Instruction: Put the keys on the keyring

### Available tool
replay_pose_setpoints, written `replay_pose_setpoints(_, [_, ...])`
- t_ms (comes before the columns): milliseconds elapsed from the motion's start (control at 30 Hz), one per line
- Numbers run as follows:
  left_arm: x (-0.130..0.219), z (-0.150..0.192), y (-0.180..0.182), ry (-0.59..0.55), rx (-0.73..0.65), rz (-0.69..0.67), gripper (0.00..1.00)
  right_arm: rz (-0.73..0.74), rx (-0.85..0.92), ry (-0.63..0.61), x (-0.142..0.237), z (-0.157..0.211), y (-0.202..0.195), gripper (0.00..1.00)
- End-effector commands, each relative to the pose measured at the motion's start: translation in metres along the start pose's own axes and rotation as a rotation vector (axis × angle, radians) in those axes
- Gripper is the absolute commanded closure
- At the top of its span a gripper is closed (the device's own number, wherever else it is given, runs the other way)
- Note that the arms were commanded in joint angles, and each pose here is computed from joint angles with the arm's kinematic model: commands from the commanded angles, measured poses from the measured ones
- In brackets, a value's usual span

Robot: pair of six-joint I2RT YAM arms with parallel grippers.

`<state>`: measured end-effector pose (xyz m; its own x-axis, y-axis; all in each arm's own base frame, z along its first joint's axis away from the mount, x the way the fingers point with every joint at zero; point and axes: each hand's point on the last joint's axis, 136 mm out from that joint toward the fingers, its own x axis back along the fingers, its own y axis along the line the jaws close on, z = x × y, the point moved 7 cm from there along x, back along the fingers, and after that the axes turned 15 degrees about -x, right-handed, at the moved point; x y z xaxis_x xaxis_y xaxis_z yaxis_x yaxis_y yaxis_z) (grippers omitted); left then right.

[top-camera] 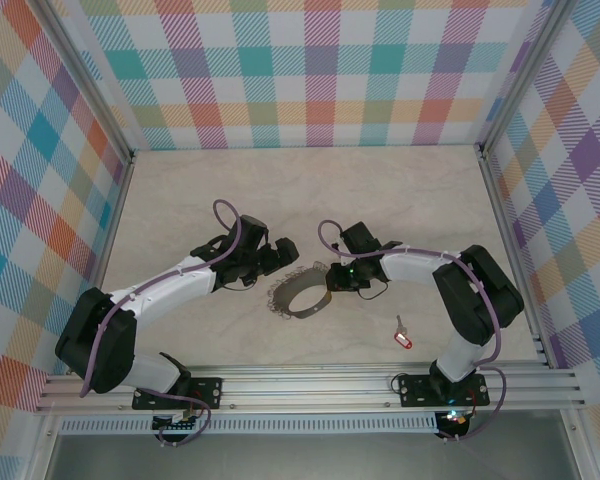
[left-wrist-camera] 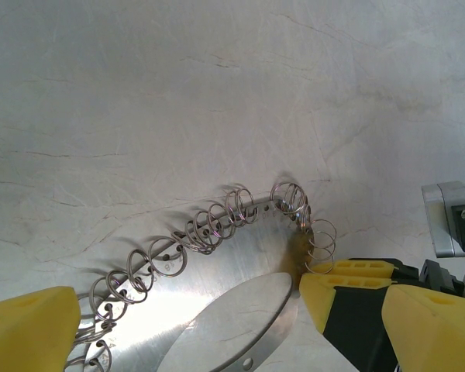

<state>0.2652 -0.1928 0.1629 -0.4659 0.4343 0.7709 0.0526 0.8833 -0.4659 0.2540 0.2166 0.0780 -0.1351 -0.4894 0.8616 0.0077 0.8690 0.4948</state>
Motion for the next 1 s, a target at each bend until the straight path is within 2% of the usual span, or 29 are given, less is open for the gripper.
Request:
replay_pose_setpoints(0, [0.002, -0.009, -0.004, -0.012, -0.009, 0.02, 0.0, 0.021, 0.012, 0.006, 0.002, 0.007, -0.005, 0.81])
replay_pose_setpoints(233, [0.003, -0.01, -0.005, -0.019, -0.01, 0.023, 0.0, 0.026, 0.018, 0.001, 0.005, 0.008, -0.005, 1.0])
replay_pose_setpoints(600, [0.01, -0.019, -0.013, -0.041, -0.025, 0.034, 0.0, -0.014, 0.11, -0.042, 0.03, 0.003, 0.011, 1.0])
replay_pose_setpoints(967, [0.009, -0.018, -0.013, -0.038, -0.027, 0.039, 0.0, -0.02, 0.051, 0.026, 0.004, 0.01, -0.001, 1.0])
